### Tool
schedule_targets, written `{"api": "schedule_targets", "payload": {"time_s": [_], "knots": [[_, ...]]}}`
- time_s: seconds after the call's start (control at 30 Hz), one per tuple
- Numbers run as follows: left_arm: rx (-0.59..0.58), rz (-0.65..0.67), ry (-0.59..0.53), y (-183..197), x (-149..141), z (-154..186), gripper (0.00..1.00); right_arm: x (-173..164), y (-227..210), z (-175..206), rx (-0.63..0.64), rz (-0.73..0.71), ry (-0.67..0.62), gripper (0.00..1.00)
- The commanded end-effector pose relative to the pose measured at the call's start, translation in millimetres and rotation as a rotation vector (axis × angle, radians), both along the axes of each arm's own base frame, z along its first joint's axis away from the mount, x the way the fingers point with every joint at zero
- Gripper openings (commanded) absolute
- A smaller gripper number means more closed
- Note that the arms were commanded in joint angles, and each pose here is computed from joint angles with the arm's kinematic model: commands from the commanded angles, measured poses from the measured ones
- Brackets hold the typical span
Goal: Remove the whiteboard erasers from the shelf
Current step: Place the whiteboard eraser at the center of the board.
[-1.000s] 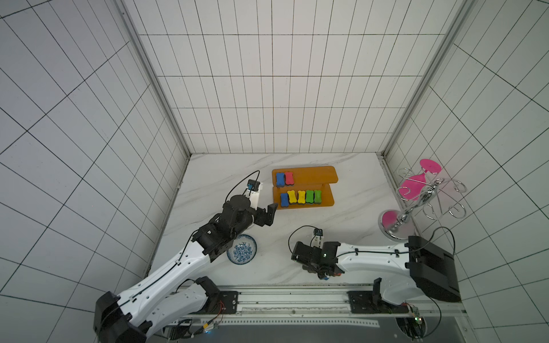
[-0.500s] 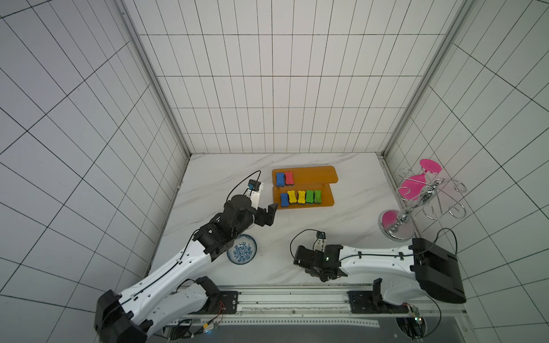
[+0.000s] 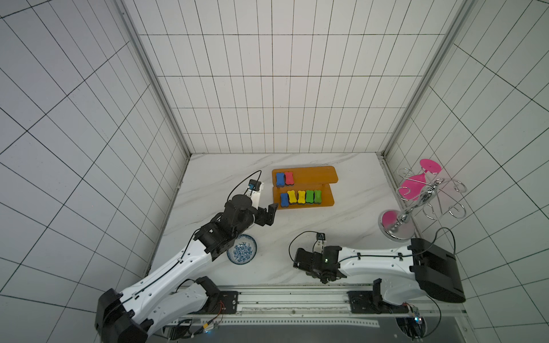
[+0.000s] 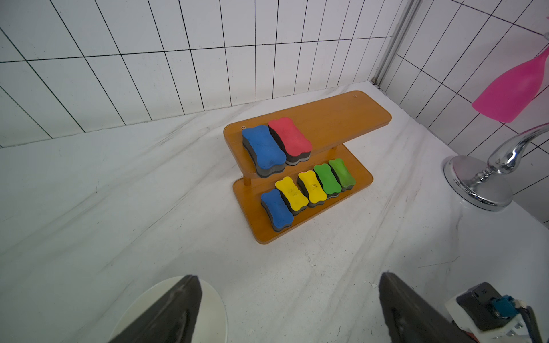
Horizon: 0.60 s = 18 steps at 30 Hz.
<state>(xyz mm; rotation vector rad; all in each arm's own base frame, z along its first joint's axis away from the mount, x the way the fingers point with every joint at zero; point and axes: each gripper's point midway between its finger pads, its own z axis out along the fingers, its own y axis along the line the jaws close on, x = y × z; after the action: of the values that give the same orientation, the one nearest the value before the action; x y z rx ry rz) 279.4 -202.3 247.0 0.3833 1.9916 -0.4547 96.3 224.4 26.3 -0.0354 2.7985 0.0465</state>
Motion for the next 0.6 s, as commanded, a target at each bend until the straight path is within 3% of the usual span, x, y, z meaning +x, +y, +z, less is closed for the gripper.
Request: {"api": "schedule_targets", "payload": {"time_s": [0.0, 0.23, 0.57], "knots": [[0.001, 0.001, -0.025, 0, 1, 5, 0.97, 1, -3, 4, -0.035, 0.012, -0.021, 0.39], [-0.001, 0.001, -0.031, -1, 1, 8, 0.97, 2, 5, 9, -0.037, 0.039, -0.030, 0.47], [-0.019, -0.004, -0.029, -3, 2, 11, 0.97, 7, 6, 28, -0.090, 0.087, -0.092, 0.47]]}}
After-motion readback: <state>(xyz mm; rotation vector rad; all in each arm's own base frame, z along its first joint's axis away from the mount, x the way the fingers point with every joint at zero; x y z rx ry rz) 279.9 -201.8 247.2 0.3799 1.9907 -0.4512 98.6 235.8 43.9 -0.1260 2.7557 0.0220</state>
